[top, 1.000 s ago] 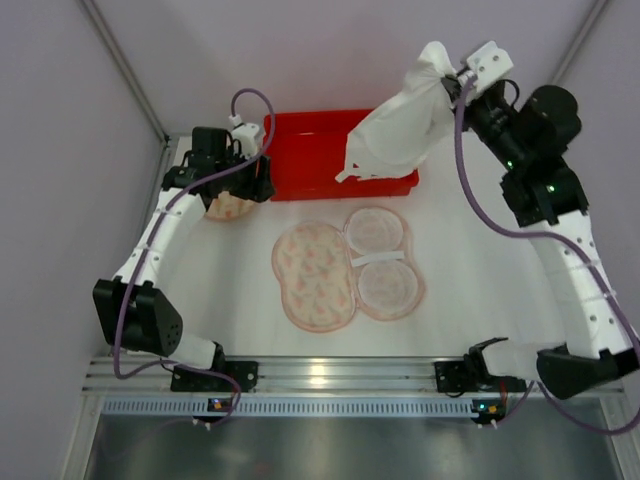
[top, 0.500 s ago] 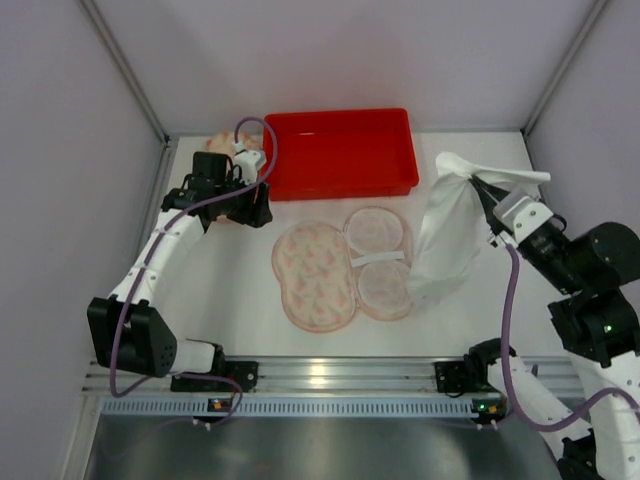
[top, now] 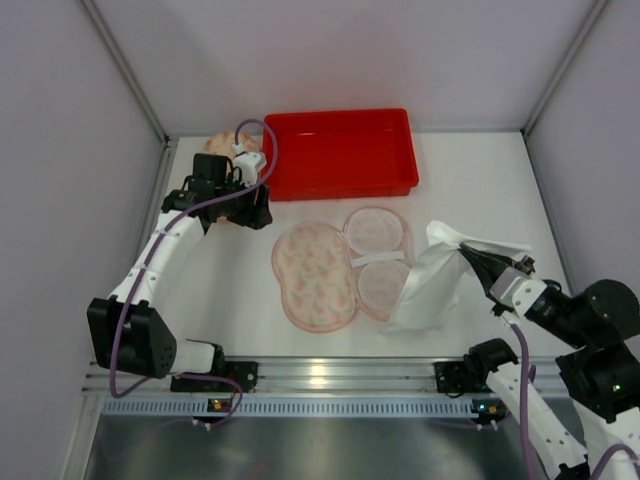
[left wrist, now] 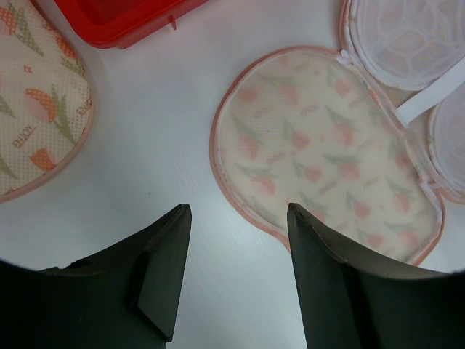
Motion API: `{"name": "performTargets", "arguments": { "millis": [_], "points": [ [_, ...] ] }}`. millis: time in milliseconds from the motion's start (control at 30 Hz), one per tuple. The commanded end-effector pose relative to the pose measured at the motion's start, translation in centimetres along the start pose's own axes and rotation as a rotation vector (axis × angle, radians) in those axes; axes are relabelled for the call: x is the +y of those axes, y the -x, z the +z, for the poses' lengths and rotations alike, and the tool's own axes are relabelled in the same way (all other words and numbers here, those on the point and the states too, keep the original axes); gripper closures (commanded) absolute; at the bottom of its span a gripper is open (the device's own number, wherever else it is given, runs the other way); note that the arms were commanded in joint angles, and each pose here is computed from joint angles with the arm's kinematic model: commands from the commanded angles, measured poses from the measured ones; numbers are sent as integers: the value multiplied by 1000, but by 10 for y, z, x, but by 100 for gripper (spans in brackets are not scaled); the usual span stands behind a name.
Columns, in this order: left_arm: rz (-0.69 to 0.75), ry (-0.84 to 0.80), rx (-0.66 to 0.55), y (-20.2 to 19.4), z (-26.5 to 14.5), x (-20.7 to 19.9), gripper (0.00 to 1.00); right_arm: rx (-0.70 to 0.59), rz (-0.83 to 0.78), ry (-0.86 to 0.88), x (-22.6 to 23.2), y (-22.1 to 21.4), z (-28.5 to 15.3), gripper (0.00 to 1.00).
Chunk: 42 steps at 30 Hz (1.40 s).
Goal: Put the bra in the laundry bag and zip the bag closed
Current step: Place the bra in the laundry bag.
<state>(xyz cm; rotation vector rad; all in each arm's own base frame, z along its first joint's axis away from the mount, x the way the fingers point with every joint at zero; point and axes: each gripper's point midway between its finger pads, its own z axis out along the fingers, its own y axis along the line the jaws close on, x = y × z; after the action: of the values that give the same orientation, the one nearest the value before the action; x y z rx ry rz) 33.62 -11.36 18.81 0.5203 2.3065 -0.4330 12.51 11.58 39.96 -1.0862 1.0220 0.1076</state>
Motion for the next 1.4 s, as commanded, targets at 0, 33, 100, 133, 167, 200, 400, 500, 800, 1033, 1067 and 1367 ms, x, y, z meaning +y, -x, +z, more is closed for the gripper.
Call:
{"name": "performTargets", "arguments": {
  "millis": [0, 33, 100, 133, 167, 200, 400, 500, 800, 1033, 1067, 1367],
  "points": [
    [13, -12, -39, 11, -2, -2, 39, -11, 18, 100, 24, -9, 3, 100],
    [11, -11, -37, 10, -1, -2, 39, 0, 20, 113, 28, -15, 6, 100],
    [9, -12, -30, 7, 0, -2, 39, 11, 21, 137, 33, -24, 11, 100],
    [6, -12, -24, 5, 1, -2, 39, 19, 20, 146, 35, -30, 15, 100],
    [4, -11, -21, 4, 2, -2, 39, 25, 16, 152, 36, -35, 18, 100],
    [2, -12, -17, 3, 3, -2, 39, 29, -8, 159, 38, -44, 24, 100],
    [-3, -12, 6, -1, 10, 1, 38, 48, -39, 196, 43, -77, 52, 100],
    [7, -3, 14, -3, 12, 5, 39, 38, -60, 180, 35, -84, 66, 100],
    [1, -3, 51, -7, 25, 9, 38, 17, -83, 203, 28, -121, 123, 100],
    [-16, -20, 102, -23, 36, 10, 38, -3, -78, 278, 44, -157, 196, 67],
    [-16, -35, 109, -26, 38, 8, 38, 15, -71, 298, 53, -164, 200, 53],
    [76, -152, 84, -33, 28, -16, 38, 277, 207, 250, 60, -192, 159, 28]
  ]
}}
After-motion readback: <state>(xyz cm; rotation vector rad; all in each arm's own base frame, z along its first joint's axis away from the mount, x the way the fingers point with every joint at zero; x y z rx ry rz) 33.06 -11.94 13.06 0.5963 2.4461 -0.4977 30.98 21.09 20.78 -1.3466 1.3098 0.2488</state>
